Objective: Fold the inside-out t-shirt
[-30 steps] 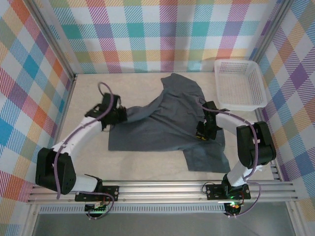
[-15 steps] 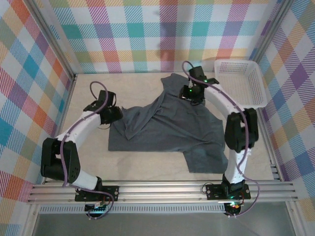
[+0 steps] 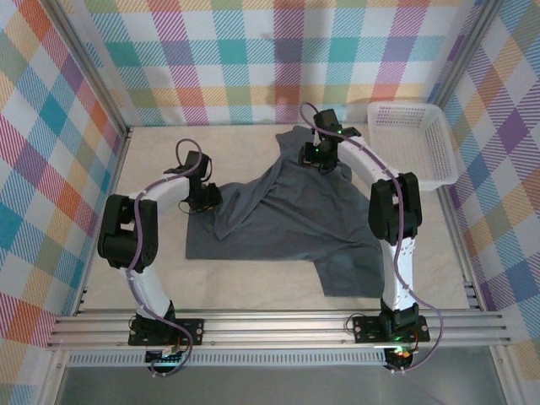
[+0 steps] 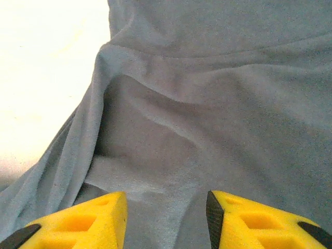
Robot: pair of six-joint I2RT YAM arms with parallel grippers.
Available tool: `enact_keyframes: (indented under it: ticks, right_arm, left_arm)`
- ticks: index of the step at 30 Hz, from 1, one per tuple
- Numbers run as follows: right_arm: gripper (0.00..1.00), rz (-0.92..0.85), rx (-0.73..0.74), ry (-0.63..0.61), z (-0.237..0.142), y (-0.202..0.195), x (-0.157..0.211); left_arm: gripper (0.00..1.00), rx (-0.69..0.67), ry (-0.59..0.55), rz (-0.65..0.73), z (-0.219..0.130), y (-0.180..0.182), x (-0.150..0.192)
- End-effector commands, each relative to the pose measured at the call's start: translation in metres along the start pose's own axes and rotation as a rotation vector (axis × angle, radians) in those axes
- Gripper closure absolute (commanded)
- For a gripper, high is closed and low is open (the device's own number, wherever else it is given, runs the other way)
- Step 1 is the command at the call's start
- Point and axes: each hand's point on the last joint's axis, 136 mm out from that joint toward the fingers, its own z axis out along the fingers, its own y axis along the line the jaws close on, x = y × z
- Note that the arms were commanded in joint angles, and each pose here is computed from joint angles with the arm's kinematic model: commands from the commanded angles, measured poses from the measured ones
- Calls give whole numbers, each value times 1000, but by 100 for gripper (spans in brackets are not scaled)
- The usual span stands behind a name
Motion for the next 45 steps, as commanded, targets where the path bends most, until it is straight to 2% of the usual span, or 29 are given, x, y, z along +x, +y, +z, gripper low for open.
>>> enact_keyframes:
  ticks: [1,3,5,9,11,14,18,21,24,27,29,33,34,38,42,45]
  right_arm:
    - [54,-25,1,15,3,0,0]
    - [54,-33,8,2,3,0,-5]
    - [52,-44,23,-21,3,-1,-12]
    - [45,-87,61,-94,10,-3,-39]
    - [42,-100,82,-139,15,-4,-56]
    - [40,-107,80,-194,29,-1,-82]
    - [36,-93,54,-248,56,2,-107]
    - [32,-58,29,-272,78,0,-115]
    - [32,-19,-47,-246,100,5,-109]
    - [31,28,-61,-194,121,-1,-94]
    - [38,103,-76,-147,129,-7,-86]
    - [88,231,-118,-26,134,-10,-62]
    - [96,243,-123,7,130,-8,-56]
    - [100,268,-54,103,109,-17,-19]
    - [100,316,12,93,82,-43,33]
    - [99,284,-8,148,64,-44,69]
  left_arm:
    - [76,-89,52,50,4,14,11]
    - [77,-66,67,68,5,9,12]
    - [72,-39,84,87,4,4,15]
    - [70,-94,105,111,-1,11,27]
    - [75,-102,105,109,-4,13,33]
    - [100,-78,98,92,-9,13,38]
    - [100,-19,58,71,-26,1,32]
    - [100,60,26,-11,-45,-8,20]
    - [100,156,-16,-97,-69,-16,3]
    - [100,206,-76,-108,-95,-23,-13]
    - [100,204,-92,-105,-105,-23,-17]
    - [100,159,-117,-140,-116,-12,-21]
    - [100,136,-122,-162,-118,-5,-22]
    - [100,31,-93,-233,-114,25,-11]
    - [100,-45,-59,-277,-109,50,6]
    - [100,-37,-60,-269,-109,54,14]
